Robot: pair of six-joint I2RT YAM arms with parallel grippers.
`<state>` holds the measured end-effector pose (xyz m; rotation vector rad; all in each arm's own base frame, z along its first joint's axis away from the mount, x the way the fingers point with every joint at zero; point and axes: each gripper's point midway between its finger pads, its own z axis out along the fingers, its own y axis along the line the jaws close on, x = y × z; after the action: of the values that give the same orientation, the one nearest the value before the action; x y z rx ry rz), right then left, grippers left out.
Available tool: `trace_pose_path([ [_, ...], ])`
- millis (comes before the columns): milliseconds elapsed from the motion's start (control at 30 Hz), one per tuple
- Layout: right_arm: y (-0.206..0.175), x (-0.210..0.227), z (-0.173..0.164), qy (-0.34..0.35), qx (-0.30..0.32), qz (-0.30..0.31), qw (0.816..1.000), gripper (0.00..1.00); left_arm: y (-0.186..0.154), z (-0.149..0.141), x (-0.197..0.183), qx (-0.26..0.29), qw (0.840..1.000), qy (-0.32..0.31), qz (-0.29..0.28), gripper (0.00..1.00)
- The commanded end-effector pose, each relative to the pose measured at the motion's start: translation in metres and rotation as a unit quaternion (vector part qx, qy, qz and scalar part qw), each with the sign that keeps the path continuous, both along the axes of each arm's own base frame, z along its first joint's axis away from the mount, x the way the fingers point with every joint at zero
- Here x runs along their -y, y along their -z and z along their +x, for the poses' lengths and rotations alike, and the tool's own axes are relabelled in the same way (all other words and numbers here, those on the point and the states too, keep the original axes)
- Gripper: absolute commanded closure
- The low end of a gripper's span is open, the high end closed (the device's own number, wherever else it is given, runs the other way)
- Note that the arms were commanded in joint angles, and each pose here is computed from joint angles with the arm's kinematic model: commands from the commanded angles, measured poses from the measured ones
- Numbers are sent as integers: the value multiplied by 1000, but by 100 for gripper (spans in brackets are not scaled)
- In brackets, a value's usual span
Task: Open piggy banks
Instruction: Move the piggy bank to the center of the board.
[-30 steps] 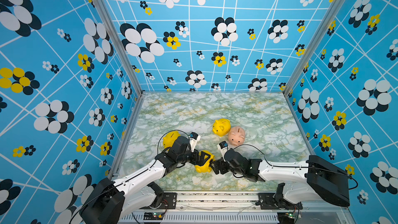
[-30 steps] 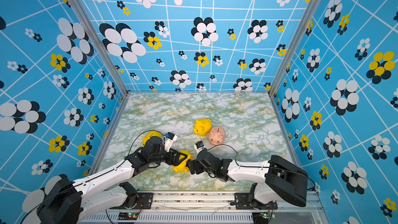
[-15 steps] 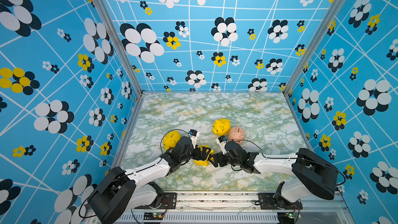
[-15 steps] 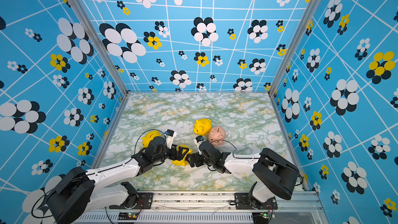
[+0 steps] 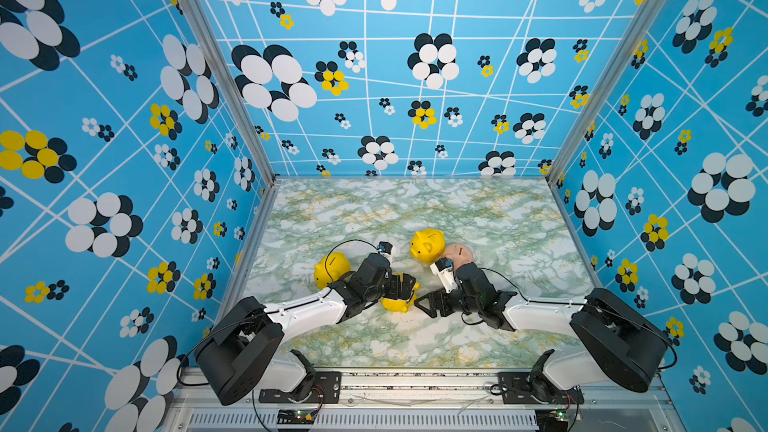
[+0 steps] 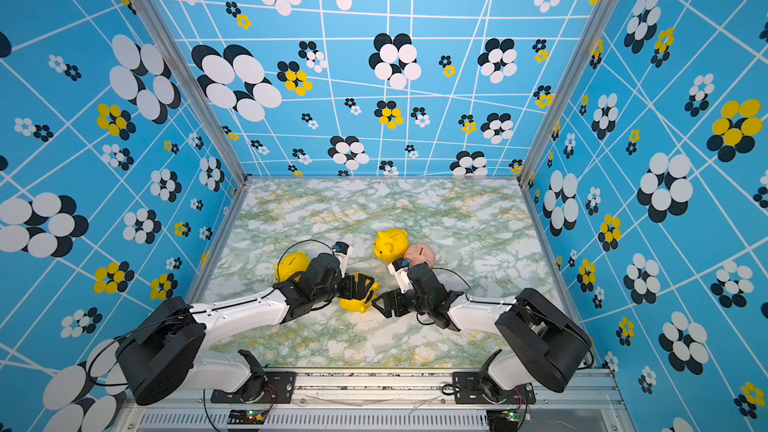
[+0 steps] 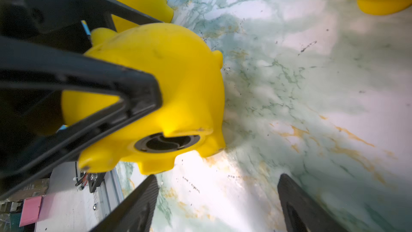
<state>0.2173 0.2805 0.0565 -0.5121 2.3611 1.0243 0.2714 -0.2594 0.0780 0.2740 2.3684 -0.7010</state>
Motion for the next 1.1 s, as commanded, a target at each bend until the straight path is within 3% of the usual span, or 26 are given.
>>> trace_pose_path([
  [0, 2, 13, -6, 2, 12, -14, 1000, 15, 78, -39, -47, -121, 984, -14, 128, 2],
  [167, -9, 13, 1, 1, 58, 0, 998, 28, 89, -44, -45, -159, 980, -12, 117, 2],
  [433, -33, 6, 16, 9, 140, 46, 989, 59, 109, -59, -46, -226, 968, 3, 107, 2],
  [700, -36, -4, 29, 16, 156, 71, 985, 69, 124, -70, -46, -274, 956, 15, 101, 2],
  [1067, -27, -10, 38, 29, 155, 84, 984, 72, 126, -78, -39, -300, 950, 35, 80, 2],
])
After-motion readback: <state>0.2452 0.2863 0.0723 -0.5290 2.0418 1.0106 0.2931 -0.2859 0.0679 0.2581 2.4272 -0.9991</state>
